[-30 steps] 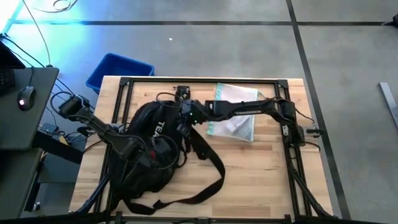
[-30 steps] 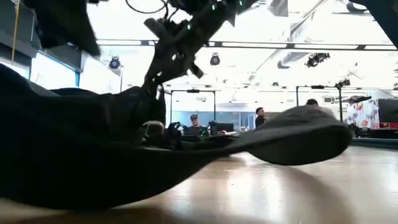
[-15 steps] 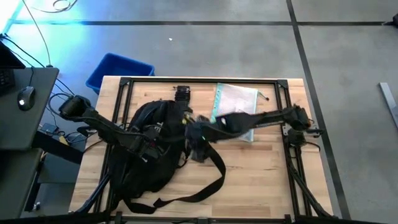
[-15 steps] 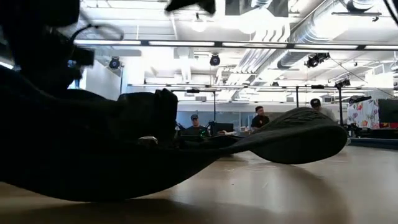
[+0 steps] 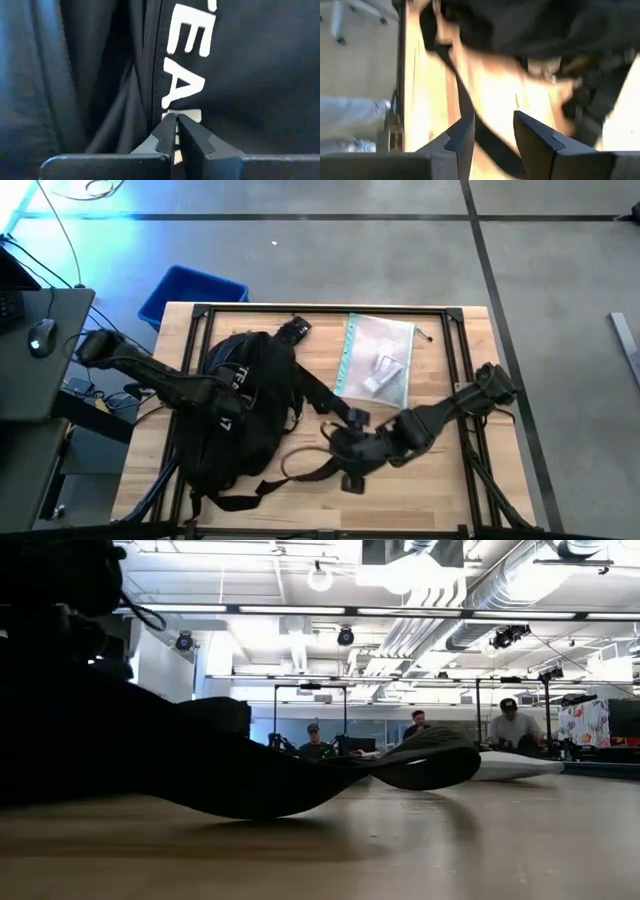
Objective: Unpack backpack
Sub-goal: Open the transparent zip bag
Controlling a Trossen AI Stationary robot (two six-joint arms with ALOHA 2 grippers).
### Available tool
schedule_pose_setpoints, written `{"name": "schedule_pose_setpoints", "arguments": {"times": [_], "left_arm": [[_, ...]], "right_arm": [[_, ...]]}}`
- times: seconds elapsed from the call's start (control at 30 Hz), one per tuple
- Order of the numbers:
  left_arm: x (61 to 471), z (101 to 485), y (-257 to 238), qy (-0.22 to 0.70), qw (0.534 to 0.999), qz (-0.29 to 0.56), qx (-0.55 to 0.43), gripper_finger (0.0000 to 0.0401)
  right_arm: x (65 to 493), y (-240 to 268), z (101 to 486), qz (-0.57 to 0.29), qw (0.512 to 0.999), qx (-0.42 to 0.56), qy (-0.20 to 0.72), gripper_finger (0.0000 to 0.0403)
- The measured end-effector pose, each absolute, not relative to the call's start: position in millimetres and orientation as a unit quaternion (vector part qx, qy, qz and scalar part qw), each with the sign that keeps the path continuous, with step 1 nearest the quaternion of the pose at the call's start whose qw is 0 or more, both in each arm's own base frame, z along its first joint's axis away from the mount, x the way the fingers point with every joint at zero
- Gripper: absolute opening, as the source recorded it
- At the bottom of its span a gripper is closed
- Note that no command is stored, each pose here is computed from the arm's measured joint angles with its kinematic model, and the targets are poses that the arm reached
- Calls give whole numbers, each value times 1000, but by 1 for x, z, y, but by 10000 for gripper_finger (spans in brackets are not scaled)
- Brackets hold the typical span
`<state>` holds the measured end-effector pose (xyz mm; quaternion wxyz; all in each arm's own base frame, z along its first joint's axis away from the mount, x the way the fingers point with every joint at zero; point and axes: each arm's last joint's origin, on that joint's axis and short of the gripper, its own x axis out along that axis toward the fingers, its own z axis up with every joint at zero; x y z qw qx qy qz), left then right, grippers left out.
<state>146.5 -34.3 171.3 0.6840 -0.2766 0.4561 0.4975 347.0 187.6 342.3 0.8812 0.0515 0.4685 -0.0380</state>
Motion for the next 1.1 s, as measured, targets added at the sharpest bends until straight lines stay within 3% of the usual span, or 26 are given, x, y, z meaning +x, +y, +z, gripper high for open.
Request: {"name": "schedule_pose_setpoints", "arguments": {"times": [0.23, 0.33, 0.4, 0.6, 0.87, 1.1], "left_arm": [[161, 225, -51, 464, 755, 390, -250, 0], [174, 250, -66, 446, 804, 336, -204, 0], [185, 262, -77, 450, 823, 305, -162, 0], [221, 269, -107, 453, 840, 283, -95, 0], [266, 247, -132, 427, 868, 238, -89, 0], [291, 249, -144, 383, 909, 139, -88, 0]], "right_arm": [[296, 182, 339, -190, 810, -30, 555, 121], [282, 171, 347, -215, 828, -26, 517, 121], [268, 157, 351, -236, 834, -3, 499, 121], [213, 95, 328, -374, 790, 123, 471, 121], [172, 40, 248, -422, 706, 338, 458, 121], [164, 13, 175, -492, 629, 414, 437, 99]]}}
